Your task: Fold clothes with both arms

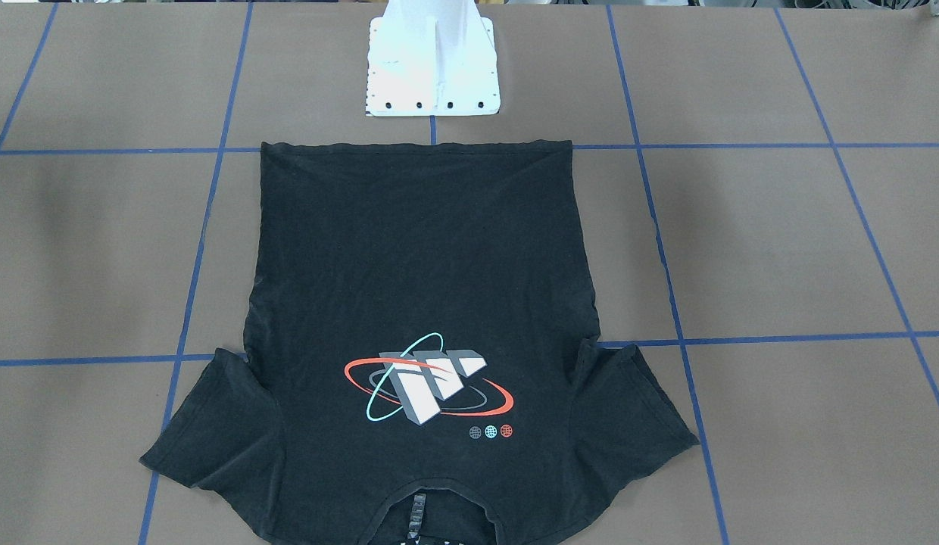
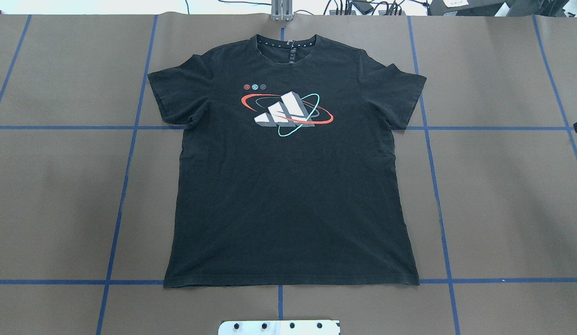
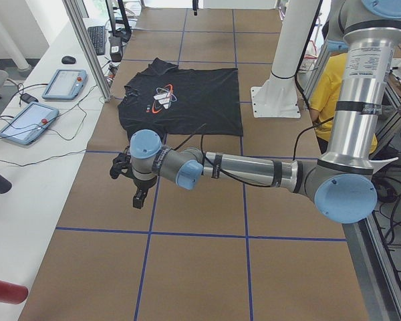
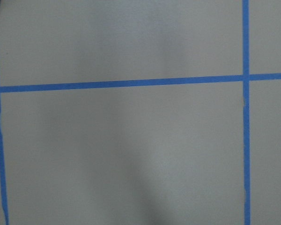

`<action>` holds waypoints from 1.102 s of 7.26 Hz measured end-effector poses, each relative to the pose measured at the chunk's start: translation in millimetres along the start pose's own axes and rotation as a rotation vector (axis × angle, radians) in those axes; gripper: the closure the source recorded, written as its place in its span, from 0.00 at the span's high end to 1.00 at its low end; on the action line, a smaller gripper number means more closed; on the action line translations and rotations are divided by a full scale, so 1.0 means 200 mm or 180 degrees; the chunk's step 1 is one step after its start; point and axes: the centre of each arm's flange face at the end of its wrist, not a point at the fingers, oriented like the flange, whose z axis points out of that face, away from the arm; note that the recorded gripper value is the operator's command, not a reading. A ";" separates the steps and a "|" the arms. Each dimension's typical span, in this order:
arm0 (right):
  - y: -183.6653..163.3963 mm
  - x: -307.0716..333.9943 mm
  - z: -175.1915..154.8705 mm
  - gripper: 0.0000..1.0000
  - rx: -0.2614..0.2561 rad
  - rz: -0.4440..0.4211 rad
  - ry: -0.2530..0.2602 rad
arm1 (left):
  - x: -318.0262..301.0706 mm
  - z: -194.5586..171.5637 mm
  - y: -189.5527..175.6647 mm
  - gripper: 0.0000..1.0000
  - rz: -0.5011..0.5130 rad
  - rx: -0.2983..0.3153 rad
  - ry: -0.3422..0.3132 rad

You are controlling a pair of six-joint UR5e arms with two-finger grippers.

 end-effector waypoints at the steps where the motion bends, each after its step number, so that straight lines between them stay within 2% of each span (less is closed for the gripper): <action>1: -0.01 0.05 0.00 1.00 -0.0004 0.0067 0.0009 | 0.02 0.00 -0.01 1.00 -0.0047 -0.0021 0.0001; 4: 0.01 0.10 -0.01 1.00 -0.0027 0.0148 -0.0094 | 0.12 -0.06 0.01 1.00 -0.0155 -0.0046 0.0022; 6: 0.00 0.10 0.01 1.00 -0.0028 0.0142 -0.0101 | 0.13 -0.06 0.04 1.00 -0.0154 -0.0051 0.0040; 8: -0.05 0.05 0.08 1.00 -0.0041 0.0024 -0.0215 | 0.15 -0.03 0.04 1.00 -0.0113 -0.0065 0.0058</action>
